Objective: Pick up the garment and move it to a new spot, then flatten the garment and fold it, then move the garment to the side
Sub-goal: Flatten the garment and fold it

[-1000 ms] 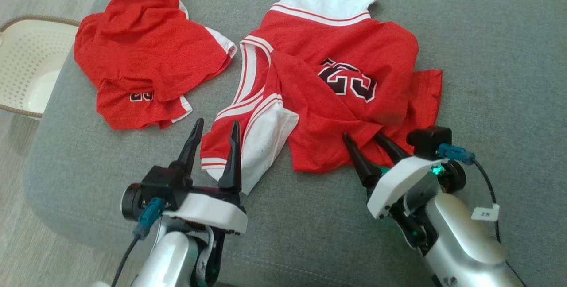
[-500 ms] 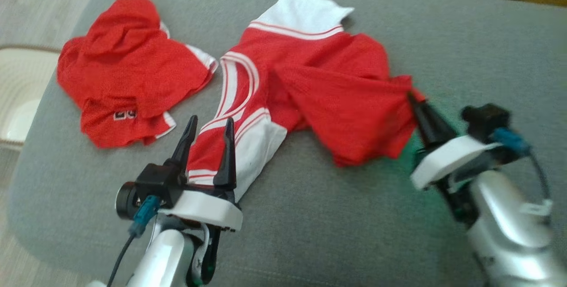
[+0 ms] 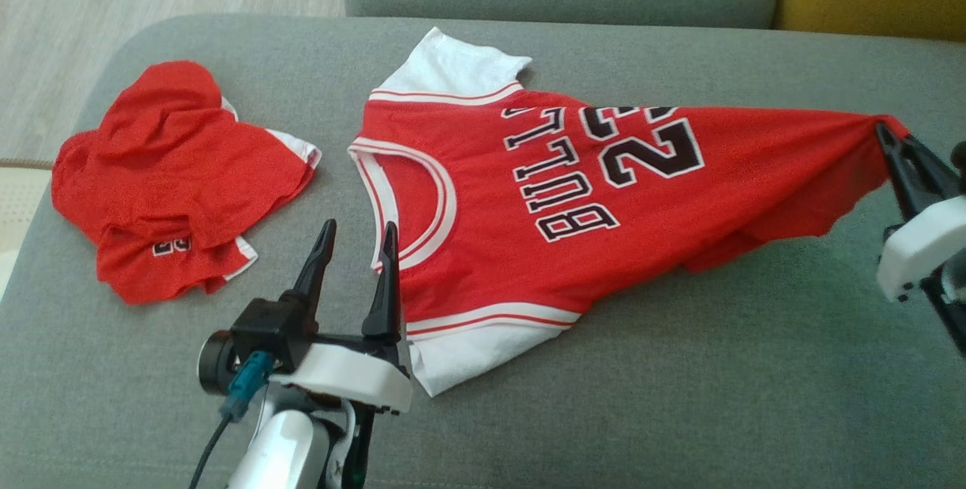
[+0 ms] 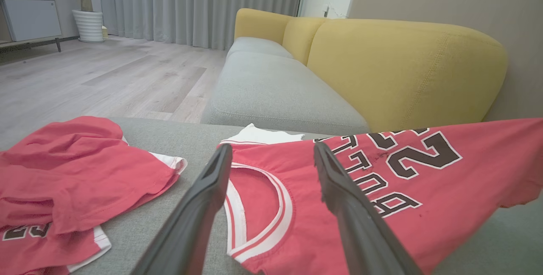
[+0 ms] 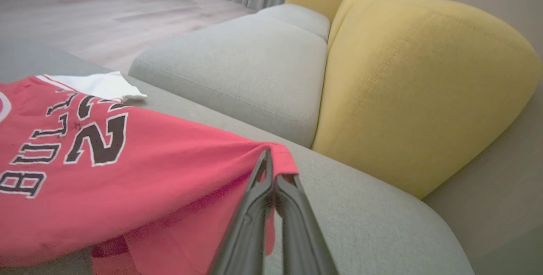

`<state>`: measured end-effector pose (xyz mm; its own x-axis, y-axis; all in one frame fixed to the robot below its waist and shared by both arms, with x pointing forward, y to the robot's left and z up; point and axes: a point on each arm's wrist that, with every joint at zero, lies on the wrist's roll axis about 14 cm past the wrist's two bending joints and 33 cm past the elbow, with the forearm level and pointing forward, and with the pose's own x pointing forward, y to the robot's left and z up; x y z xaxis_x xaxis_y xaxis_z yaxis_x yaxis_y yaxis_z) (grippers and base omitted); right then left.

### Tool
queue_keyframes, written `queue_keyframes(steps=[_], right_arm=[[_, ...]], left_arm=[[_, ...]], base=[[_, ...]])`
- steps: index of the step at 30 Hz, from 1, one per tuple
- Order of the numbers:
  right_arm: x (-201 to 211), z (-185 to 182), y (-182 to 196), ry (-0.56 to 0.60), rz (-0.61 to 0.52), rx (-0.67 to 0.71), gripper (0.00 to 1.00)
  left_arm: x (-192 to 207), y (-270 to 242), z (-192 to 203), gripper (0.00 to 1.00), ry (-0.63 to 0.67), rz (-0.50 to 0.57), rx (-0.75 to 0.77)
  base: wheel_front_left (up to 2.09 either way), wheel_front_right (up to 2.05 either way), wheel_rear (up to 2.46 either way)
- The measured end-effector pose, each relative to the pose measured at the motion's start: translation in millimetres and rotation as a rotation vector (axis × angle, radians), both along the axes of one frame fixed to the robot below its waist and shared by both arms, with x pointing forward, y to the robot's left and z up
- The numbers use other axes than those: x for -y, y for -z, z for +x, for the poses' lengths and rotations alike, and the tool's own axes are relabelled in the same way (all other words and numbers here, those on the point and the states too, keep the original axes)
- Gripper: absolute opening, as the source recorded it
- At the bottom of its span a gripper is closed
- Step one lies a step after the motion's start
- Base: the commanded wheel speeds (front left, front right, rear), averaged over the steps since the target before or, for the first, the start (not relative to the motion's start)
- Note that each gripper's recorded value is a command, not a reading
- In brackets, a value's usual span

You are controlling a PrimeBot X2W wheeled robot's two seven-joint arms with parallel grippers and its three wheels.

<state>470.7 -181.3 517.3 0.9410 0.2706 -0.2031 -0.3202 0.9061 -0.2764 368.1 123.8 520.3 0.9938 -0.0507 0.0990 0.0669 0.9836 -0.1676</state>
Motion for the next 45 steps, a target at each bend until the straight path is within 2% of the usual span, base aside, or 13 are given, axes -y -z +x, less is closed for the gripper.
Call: queue_keyframes(steps=[2,7,15,18,19,20,24,30,38,45], right_arm=[[10,3,8,0.022,-0.037,-0.046,0.00],[-4,11,29,-0.016,-0.053,-0.100,0.00],[-29,72,42,-0.052,-0.109,-0.130,0.00],[-28,91,56,-0.028,-0.110,-0.162,0.00],[-25,96,63,-0.015,-0.113,-0.182,0.36],[-22,99,70,-0.001,-0.118,-0.205,1.00],[-16,104,97,0.025,-0.139,-0.271,1.00],[-14,100,98,0.046,-0.101,-0.265,1.00],[-11,90,38,0.071,0.086,-0.027,1.00],[-10,45,15,0.099,0.244,0.079,1.00]], left_arm=[[0,3,1,1.00,-0.001,0.000,-0.009],[0,12,3,1.00,0.001,0.002,-0.037],[-9,18,14,1.00,-0.022,0.011,-0.057],[-14,25,15,1.00,-0.038,0.017,-0.078],[-16,27,15,1.00,-0.043,0.015,-0.086],[-18,29,15,1.00,-0.048,0.012,-0.092],[-21,31,18,1.00,-0.062,0.022,-0.099],[-18,28,20,1.00,-0.056,0.021,-0.090],[-7,8,21,1.00,-0.022,0.012,-0.028],[5,5,7,1.00,0.016,0.000,-0.016]], base=[[0.00,0.00,0.00],[0.00,0.00,0.00],[0.00,0.00,0.00],[0.00,0.00,0.00],[0.00,0.00,0.00],[0.00,0.00,0.00],[0.00,0.00,0.00],[0.00,0.00,0.00],[0.00,0.00,0.00],[0.00,0.00,0.00]])
